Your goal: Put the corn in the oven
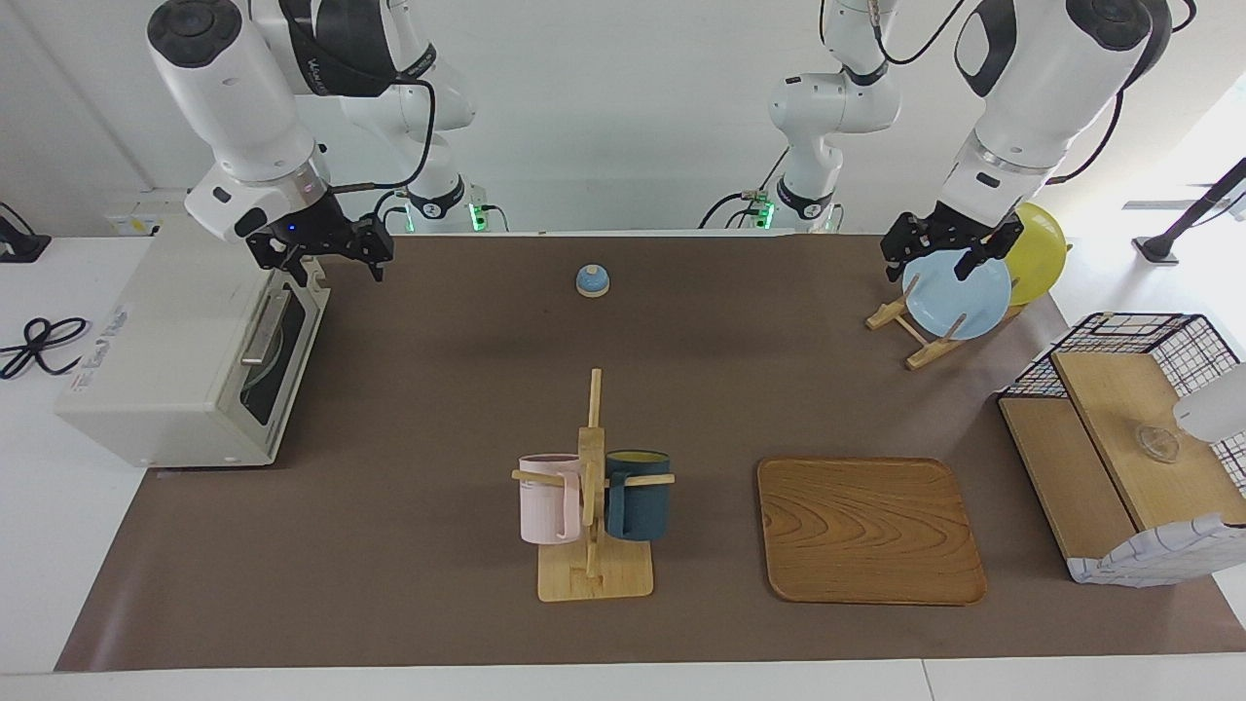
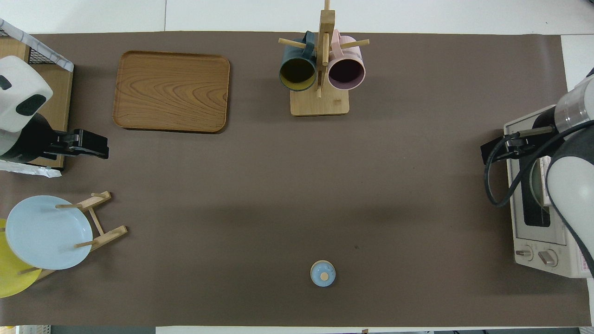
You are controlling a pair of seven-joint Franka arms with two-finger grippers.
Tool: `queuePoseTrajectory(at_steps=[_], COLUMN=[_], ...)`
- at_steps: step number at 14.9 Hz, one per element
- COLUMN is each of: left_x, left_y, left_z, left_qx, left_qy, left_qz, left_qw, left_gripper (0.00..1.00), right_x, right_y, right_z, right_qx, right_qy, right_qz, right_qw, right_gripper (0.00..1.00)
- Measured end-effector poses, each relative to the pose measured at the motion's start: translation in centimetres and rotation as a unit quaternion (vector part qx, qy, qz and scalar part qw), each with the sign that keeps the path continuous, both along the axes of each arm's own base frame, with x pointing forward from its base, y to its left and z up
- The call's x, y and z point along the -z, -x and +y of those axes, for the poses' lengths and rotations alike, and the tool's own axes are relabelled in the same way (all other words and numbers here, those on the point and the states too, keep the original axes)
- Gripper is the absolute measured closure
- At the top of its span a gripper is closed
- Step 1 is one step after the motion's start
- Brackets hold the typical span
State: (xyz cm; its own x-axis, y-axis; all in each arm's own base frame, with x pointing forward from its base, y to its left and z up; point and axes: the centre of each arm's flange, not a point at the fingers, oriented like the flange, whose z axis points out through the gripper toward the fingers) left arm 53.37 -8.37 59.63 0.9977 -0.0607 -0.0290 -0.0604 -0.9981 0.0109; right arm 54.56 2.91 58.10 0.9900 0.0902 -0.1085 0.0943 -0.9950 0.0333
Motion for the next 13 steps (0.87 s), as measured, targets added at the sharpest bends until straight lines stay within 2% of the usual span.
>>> queuePoseTrajectory(at_steps=[13], left_x=[0.0], left_y=[0.0], left_z=[0.0], left_qx=[0.0], left_qy=[0.0], left_qz=[0.0], left_qw=[1.0], left_gripper=[0.0], right_x=[-0.68], right_y=[-0.24], right_z=[-0.68], right_qx=[0.007], right_qy=[-0.001], right_qz=[-0.008], right_qw=[1.0], right_gripper=[0.0])
